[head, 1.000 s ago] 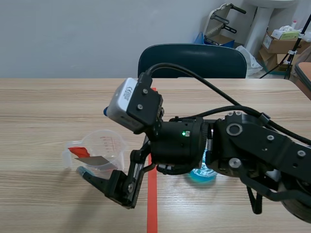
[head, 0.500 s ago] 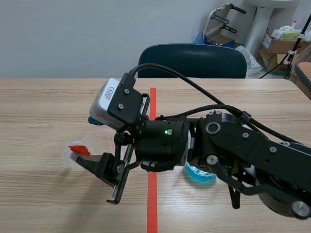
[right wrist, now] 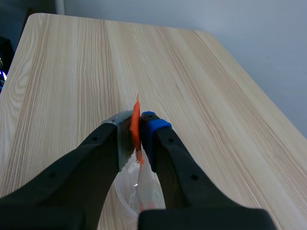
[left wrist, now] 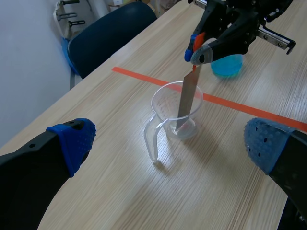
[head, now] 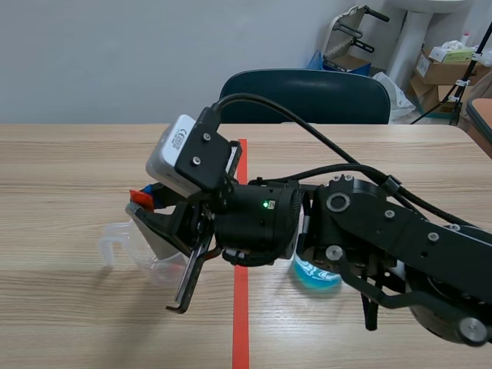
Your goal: Do the redox reaction experiment
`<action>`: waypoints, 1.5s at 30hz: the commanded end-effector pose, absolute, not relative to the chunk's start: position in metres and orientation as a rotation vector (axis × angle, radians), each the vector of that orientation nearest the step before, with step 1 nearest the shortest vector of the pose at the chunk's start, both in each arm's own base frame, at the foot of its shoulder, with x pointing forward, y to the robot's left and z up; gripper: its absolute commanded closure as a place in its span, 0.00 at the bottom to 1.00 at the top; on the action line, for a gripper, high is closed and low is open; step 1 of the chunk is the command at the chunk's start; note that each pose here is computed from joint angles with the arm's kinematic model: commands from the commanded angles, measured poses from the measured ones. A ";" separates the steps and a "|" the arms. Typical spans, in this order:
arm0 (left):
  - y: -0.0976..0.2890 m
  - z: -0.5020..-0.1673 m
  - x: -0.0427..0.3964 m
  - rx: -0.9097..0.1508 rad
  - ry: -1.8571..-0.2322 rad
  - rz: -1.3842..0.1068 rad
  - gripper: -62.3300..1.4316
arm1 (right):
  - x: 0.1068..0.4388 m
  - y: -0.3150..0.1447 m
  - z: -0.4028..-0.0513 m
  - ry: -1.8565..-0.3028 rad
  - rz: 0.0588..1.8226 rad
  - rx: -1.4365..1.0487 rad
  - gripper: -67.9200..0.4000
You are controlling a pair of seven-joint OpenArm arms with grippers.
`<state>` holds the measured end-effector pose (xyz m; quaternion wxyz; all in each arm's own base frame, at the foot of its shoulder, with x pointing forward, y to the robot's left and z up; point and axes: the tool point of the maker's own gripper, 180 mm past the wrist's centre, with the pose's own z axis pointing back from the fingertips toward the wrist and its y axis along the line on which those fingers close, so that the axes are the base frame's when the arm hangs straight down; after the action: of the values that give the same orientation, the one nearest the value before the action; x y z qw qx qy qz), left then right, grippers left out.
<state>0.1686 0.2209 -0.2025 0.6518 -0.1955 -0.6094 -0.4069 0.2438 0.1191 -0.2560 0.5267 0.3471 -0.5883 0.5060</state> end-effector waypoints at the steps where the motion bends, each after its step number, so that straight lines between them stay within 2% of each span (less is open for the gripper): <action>1: 0.220 -0.194 0.172 -0.447 -1.424 -0.921 0.00 | 0.252 0.119 -0.239 -1.463 1.202 0.836 0.98; 12: 0.220 -0.198 0.172 -0.437 -1.402 -0.930 0.00 | 0.260 0.119 -0.208 -1.524 1.207 0.793 0.98; 27: 0.221 -0.201 0.172 -0.427 -1.386 -0.932 0.00 | 0.272 0.125 -0.153 -1.437 1.153 0.831 0.98; 35: 0.221 -0.201 0.172 -0.427 -1.386 -0.932 0.00 | 0.261 0.130 -0.130 -1.385 1.154 0.888 0.98; 45: 0.221 -0.200 0.172 -0.428 -1.389 -0.931 0.00 | 0.254 0.122 -0.092 -1.419 1.102 0.895 0.98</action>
<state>0.1687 0.2225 -0.2089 0.6618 -0.1882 -0.5970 -0.4125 0.2533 0.1228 -0.1041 0.5485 0.3730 -0.5840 0.4680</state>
